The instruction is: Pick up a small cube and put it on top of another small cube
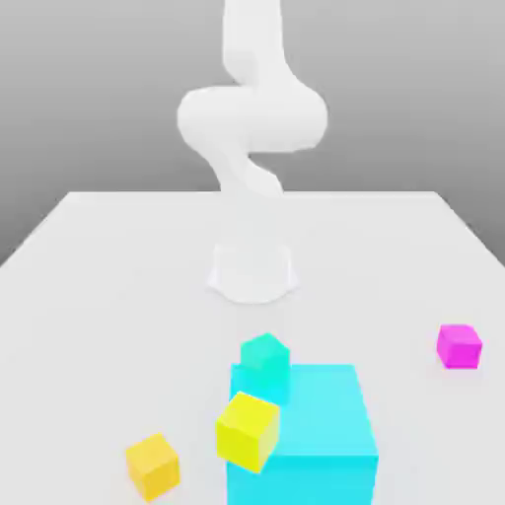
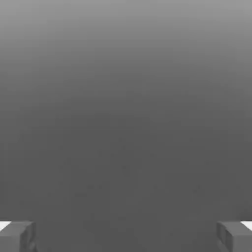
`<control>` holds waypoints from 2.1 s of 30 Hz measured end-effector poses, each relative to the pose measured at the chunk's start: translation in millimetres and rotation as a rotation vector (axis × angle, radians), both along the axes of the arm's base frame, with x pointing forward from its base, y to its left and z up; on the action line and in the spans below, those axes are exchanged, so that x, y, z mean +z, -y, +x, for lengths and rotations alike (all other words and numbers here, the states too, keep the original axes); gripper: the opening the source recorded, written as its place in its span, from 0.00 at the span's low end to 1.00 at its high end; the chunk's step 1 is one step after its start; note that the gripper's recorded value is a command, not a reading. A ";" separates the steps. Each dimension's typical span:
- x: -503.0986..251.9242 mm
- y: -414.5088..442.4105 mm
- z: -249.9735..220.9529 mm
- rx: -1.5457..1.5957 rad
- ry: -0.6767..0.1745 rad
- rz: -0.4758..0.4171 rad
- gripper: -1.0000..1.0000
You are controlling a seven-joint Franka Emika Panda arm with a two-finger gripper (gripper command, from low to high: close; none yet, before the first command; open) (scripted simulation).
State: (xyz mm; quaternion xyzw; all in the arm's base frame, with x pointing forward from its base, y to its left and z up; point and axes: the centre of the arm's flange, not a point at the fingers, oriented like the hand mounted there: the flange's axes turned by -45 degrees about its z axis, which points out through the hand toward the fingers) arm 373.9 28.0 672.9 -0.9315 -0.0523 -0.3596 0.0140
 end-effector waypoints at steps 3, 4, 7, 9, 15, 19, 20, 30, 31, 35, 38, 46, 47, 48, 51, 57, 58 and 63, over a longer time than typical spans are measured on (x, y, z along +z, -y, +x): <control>-49.9 -40.8 25.6 0.149 -0.075 -0.036 0.50; -66.5 -54.9 31.4 0.196 -0.098 -0.050 0.50; -117.2 -98.7 41.7 0.339 -0.165 -0.092 0.50; -151.6 -128.3 42.6 0.434 -0.208 -0.124 0.50; -256.1 -211.6 18.0 0.719 -0.327 -0.234 0.50; -324.5 -256.2 -18.1 0.907 -0.399 -0.320 0.50; -341.2 -265.3 -29.0 0.954 -0.416 -0.343 0.50; -487.2 -307.3 -144.2 1.358 -0.546 -0.578 0.50; -497.8 -307.3 -144.9 1.362 -0.547 -0.581 0.50; -538.4 -306.2 -146.7 1.366 -0.550 -0.581 0.00; -538.4 -306.2 -146.7 1.366 -0.550 -0.581 0.00; -505.1 -307.0 -146.1 1.366 -0.550 -0.584 0.00; -495.1 -306.6 -146.4 1.366 -0.550 -0.584 0.00; -485.2 -305.3 -145.8 1.365 -0.551 -0.583 0.00; -459.7 -271.8 -105.6 1.339 -0.556 -0.576 0.00; -413.1 -187.0 -42.8 1.339 -0.555 -0.578 0.00; -405.9 -171.2 -35.3 1.339 -0.555 -0.578 0.00; -372.1 -81.8 -9.5 1.328 -0.559 -0.573 0.00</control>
